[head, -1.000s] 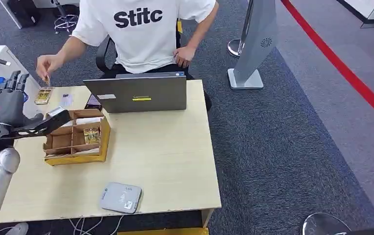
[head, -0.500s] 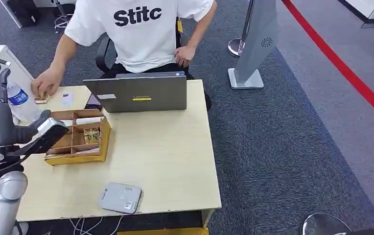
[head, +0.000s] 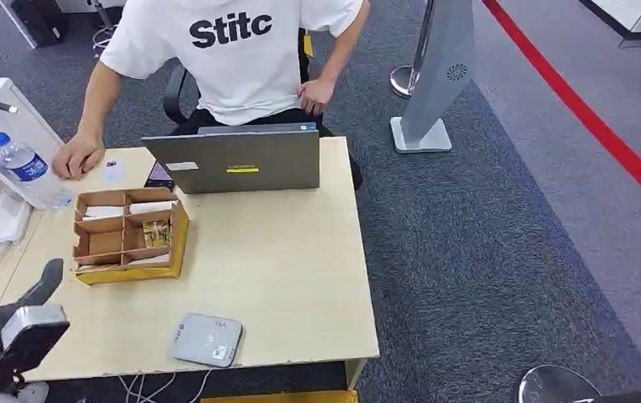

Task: Pass the card to the sensor for recognition and then transmit it.

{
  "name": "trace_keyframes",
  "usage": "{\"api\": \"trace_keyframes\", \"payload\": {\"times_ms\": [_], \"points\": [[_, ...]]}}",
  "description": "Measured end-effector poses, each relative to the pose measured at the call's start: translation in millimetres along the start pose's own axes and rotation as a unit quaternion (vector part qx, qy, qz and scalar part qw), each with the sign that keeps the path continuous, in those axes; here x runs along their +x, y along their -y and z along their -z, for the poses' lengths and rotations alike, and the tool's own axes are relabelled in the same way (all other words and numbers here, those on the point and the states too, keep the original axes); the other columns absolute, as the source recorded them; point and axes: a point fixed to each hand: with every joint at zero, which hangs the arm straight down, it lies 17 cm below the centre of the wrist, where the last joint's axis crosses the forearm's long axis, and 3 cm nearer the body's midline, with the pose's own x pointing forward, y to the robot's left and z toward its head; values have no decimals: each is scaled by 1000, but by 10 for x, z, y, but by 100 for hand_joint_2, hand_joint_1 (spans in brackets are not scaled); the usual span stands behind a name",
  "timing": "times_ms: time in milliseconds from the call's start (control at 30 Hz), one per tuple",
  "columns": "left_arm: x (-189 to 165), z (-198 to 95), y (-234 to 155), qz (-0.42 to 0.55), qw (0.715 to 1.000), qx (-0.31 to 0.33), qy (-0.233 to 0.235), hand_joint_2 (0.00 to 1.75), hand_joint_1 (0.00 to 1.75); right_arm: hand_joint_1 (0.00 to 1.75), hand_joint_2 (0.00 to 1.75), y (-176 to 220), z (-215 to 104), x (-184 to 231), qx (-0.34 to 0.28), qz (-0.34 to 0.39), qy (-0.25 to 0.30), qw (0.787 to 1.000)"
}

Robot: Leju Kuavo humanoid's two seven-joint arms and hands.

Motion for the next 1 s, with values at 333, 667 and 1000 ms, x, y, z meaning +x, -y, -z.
{"api": "trace_keyframes", "payload": {"times_ms": [333, 667, 1000], "points": [[43, -473, -933, 42, 995, 86, -18, 175, 0, 0, 175, 74, -26, -42, -16, 13, -1, 1000], [-147, -1113, -2102, -50, 932, 336, -126, 175, 0, 0, 175, 79, -35, -108, -29, 61, -16, 998], [-1235, -2461, -2339, -93, 791, 484, -364, 175, 0, 0, 175, 38, -47, 14, -14, 60, 4, 998]]}}
